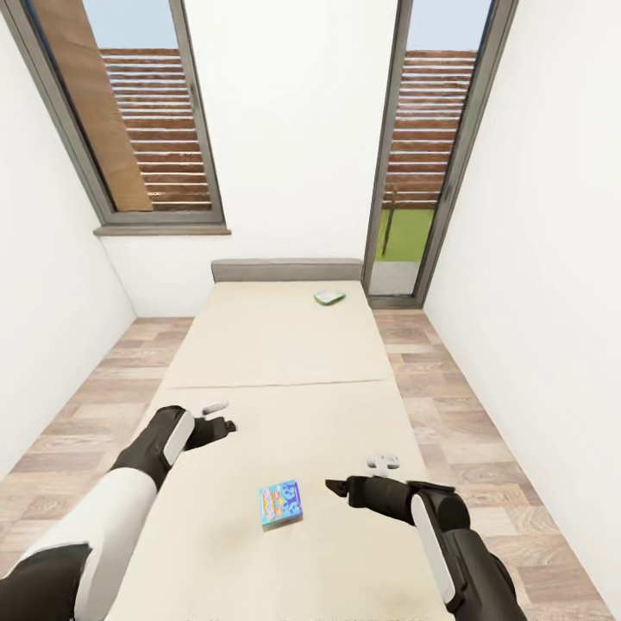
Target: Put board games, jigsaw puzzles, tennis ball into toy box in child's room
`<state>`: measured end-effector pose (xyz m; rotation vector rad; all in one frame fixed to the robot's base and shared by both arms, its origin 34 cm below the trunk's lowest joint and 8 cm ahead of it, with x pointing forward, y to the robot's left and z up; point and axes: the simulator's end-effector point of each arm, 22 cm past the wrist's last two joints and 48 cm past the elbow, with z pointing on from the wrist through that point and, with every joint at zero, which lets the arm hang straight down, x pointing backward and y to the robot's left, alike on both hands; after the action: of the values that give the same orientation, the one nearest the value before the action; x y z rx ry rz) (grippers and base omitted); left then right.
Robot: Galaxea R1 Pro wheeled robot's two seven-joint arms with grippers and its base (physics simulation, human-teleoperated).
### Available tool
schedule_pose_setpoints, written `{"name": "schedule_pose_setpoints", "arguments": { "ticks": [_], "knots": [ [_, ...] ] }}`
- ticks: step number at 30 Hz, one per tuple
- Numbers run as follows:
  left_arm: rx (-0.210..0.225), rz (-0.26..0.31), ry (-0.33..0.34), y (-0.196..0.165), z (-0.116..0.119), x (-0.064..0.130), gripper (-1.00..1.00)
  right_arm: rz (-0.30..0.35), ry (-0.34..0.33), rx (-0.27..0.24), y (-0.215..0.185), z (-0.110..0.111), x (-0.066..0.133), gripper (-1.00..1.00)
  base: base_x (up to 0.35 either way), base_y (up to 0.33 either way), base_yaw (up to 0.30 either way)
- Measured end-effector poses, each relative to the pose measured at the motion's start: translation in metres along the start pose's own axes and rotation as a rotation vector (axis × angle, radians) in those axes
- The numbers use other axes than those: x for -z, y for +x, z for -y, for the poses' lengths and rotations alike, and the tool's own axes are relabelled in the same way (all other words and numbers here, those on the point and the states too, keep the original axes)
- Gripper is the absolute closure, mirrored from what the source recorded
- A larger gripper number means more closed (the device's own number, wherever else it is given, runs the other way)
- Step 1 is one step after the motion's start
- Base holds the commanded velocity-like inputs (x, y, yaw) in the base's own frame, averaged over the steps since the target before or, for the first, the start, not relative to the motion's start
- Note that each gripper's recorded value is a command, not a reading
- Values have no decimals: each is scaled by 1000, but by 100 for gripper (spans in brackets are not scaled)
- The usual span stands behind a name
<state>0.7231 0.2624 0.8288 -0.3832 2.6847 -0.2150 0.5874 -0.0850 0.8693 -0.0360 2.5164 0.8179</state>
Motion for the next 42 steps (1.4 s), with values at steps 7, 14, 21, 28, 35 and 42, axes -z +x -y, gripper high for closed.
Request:
{"name": "schedule_pose_setpoints", "arguments": {
  "ticks": [7,14,21,28,35,42],
  "knots": [
    [4,29,-24,5,11,-16,-100,53,-94,-28,-7,7,28,-100,0,0,0],
    [-9,16,-5,20,36,-27,-100,76,-182,-49,-7,1,41,-100,0,0,0],
    [-37,7,-5,29,48,-33,-100,92,-188,-79,-8,12,46,-100,0,0,0],
    [-45,26,1,30,56,-39,-100,112,-202,-121,-8,23,53,-100,0,0,0],
    [-77,30,-11,36,64,-44,-100,127,-224,-152,-7,30,58,-100,0,0,0],
    [-96,39,-18,38,67,-50,-100,125,-226,-165,-5,34,57,-100,0,0,0]
  ]
}}
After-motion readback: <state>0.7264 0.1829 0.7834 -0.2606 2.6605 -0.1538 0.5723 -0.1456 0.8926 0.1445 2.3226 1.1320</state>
